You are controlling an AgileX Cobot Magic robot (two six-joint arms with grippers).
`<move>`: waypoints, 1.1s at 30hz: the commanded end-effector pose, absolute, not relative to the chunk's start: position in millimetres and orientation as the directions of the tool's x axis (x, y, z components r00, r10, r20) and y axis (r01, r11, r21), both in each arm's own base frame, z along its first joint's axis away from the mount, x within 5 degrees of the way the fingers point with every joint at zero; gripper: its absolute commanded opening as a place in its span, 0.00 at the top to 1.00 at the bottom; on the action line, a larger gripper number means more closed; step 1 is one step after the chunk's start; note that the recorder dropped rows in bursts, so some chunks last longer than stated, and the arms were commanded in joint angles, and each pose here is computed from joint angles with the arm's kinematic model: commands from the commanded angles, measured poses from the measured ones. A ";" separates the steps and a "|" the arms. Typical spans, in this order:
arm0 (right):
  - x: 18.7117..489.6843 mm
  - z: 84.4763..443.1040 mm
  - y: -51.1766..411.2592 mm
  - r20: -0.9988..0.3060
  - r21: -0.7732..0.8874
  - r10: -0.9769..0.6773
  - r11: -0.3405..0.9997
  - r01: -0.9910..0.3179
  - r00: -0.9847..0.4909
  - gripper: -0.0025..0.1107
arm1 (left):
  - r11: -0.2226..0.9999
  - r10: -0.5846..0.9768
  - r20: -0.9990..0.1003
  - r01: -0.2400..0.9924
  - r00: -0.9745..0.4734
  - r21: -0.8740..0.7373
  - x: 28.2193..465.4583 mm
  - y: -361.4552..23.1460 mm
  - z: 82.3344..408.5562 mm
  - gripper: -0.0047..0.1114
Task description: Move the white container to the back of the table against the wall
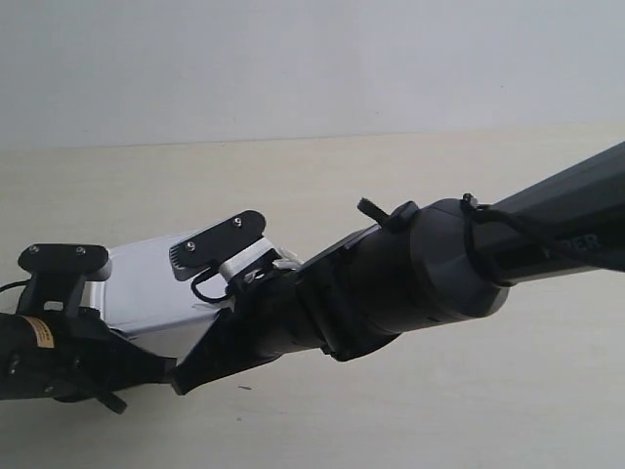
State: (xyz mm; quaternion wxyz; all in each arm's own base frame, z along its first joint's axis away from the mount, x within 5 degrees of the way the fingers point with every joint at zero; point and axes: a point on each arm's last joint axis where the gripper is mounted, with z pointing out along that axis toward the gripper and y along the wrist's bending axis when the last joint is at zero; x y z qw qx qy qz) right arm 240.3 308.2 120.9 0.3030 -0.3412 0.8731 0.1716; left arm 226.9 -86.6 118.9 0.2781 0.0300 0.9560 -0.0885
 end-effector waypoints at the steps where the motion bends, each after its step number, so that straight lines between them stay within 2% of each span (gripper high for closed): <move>1: 243.3 122.9 307.1 -0.653 0.054 -0.498 0.721 -0.691 -0.571 0.98 | 0.981 -0.004 -0.572 0.107 -0.820 -0.160 239.8 -92.3 118.1 0.96; 14: 256.3 135.9 313.8 -0.692 0.011 -0.470 0.752 -0.659 -0.548 0.98 | 0.984 -0.054 -0.612 0.064 -0.789 -0.169 270.1 -86.8 123.8 0.96; 33: 285.3 130.1 337.6 -0.726 -0.038 -0.453 0.778 -0.627 -0.518 0.98 | 0.987 -0.103 -0.646 0.003 -0.757 -0.160 302.0 -67.7 128.1 0.96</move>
